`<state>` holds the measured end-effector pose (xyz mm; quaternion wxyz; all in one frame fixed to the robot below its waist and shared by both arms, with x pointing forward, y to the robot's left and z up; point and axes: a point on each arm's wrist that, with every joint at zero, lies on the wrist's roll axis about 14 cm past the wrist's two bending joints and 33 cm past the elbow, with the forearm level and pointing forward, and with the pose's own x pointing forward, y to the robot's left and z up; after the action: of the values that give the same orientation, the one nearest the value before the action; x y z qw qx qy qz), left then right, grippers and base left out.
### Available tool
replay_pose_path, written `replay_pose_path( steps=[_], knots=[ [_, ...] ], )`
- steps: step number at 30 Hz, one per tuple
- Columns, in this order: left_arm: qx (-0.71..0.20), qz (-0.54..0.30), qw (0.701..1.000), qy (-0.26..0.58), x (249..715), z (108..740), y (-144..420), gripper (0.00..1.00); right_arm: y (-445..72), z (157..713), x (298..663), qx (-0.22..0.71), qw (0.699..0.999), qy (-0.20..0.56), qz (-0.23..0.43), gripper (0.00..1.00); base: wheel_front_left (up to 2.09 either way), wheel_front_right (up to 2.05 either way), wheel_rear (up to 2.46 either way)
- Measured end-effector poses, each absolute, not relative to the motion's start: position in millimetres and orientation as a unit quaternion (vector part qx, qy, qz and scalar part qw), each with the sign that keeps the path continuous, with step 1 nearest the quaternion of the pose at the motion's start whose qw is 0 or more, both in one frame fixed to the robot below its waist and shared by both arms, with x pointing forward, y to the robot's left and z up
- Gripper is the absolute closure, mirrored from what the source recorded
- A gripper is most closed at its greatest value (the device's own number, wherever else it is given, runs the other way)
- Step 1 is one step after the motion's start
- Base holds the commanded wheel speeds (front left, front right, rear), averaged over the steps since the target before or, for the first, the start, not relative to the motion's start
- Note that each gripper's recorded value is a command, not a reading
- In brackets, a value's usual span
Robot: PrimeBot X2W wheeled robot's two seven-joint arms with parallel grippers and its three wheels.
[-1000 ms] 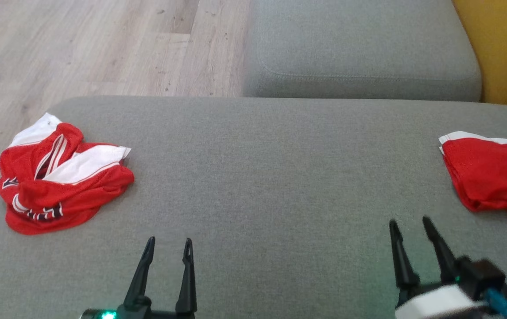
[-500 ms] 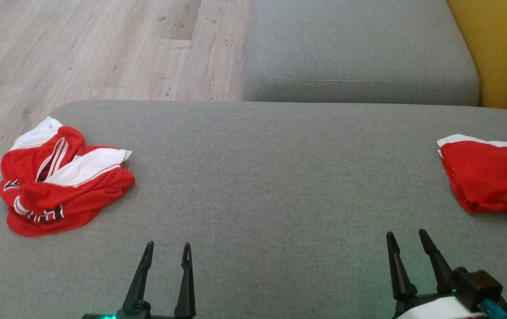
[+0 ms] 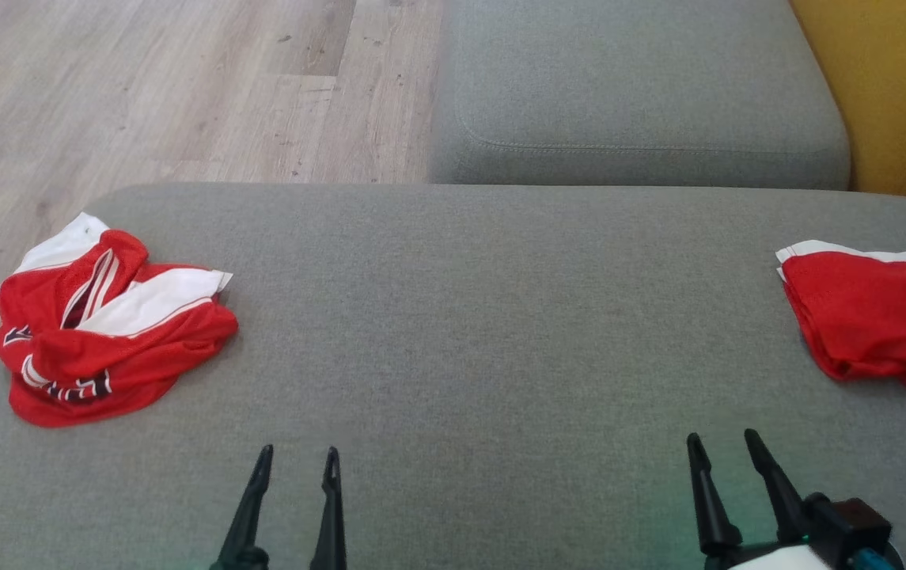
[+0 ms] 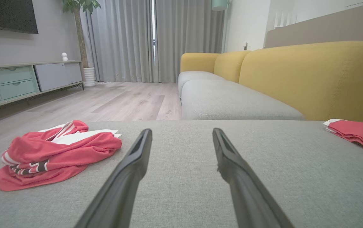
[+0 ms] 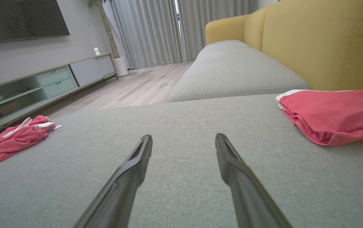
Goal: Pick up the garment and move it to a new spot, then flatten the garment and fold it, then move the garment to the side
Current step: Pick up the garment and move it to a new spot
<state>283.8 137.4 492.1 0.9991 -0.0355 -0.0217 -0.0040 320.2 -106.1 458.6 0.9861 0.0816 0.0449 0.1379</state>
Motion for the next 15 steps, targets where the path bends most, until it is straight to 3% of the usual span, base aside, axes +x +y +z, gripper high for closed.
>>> replay_pose_path(
  steps=[15],
  knots=[
    [-0.030,0.063,0.997,-0.015,271.0,486.1,176.3,0.00,-60.6,453.3,323.6,0.084,0.972,0.063,0.210,0.00,0.00,0.00,0.00]
  ],
)
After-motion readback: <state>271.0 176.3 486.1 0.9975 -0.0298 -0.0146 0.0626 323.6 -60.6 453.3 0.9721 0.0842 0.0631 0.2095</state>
